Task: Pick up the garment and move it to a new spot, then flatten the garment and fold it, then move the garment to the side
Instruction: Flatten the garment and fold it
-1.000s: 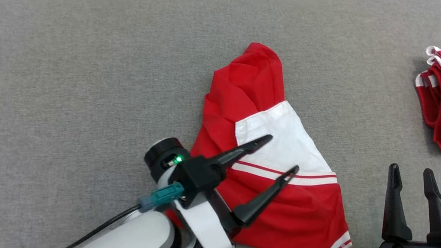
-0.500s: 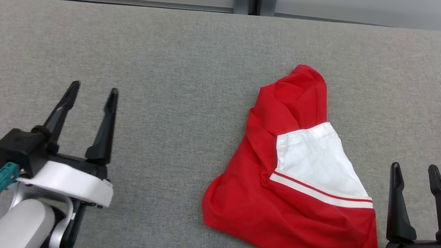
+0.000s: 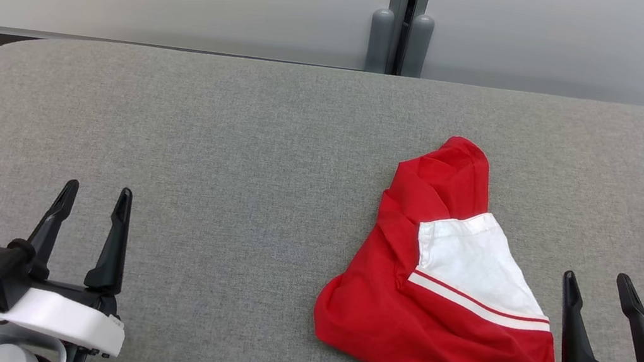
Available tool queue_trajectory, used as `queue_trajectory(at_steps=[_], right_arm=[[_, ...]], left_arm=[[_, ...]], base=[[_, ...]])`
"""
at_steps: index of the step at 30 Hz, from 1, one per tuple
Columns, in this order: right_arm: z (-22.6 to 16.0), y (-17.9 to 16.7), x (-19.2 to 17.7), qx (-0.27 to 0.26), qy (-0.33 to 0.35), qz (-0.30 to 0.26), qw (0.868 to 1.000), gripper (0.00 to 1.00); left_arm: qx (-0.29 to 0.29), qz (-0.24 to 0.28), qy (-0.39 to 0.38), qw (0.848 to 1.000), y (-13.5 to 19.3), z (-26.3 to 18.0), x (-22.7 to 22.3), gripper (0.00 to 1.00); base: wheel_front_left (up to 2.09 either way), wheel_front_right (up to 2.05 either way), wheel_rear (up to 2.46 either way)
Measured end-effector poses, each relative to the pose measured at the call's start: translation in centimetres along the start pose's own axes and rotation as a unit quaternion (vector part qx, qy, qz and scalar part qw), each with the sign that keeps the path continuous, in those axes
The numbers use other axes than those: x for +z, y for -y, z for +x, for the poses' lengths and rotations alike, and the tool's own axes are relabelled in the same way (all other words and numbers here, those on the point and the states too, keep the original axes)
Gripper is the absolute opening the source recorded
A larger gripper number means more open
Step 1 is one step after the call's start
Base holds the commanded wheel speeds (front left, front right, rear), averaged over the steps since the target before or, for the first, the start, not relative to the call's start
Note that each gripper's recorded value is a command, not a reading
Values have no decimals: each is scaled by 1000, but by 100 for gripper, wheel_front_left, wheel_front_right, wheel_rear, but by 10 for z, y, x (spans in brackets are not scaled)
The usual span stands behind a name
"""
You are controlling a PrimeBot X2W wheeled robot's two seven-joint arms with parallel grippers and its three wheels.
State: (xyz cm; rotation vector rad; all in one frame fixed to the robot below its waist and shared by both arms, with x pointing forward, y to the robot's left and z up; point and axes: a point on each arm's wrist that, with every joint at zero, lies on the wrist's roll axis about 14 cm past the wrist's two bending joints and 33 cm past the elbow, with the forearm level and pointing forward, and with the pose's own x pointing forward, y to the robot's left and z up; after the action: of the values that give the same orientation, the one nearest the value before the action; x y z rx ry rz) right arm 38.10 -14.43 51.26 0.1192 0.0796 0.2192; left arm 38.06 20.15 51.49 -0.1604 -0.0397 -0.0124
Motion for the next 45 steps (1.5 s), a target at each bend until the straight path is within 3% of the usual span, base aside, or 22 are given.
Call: queue_trajectory(at_steps=[13, 17, 23, 28, 29, 30, 31, 36, 40, 45], right_arm=[[-2, -3, -7, 7, -20, -5, 1000, 100], [0, -20, -42, 37, -87, -6, 995, 100], [-9, -71, -115, 121, -211, 13, 970, 100], [-15, -95, -152, 160, -271, 21, 949, 100], [-15, -95, -158, 162, -283, 20, 945, 48], [-14, -95, -161, 163, -289, 17, 943, 11], [-12, -95, -163, 163, -289, 17, 943, 0], [4, -93, -146, 157, -245, 24, 956, 0], [22, -76, -112, 131, -177, 26, 975, 0], [32, -16, -66, 43, -102, 13, 994, 0]], left_arm=[[-19, 7, 0, 1000, 10, -3, -1, 100], [-29, 3, -5, 1000, 17, 1, -4, 100], [-41, -7, -11, 999, 27, 9, -11, 100], [-34, -11, -23, 999, 24, 14, -21, 100], [-35, -12, -25, 999, 24, 15, -23, 100], [-34, -11, -26, 999, 24, 16, -24, 100], [-34, -10, -26, 999, 23, 16, -24, 100], [-34, -9, -29, 999, 22, 19, -27, 100], [-44, -10, -26, 999, 29, 22, -27, 100], [-70, -17, -32, 997, 47, 26, -34, 100]], base=[[0, 0, 0], [0, 0, 0], [0, 0, 0], [0, 0, 0], [0, 0, 0], [0, 0, 0], [0, 0, 0], [0, 0, 0], [0, 0, 0], [0, 0, 0]])
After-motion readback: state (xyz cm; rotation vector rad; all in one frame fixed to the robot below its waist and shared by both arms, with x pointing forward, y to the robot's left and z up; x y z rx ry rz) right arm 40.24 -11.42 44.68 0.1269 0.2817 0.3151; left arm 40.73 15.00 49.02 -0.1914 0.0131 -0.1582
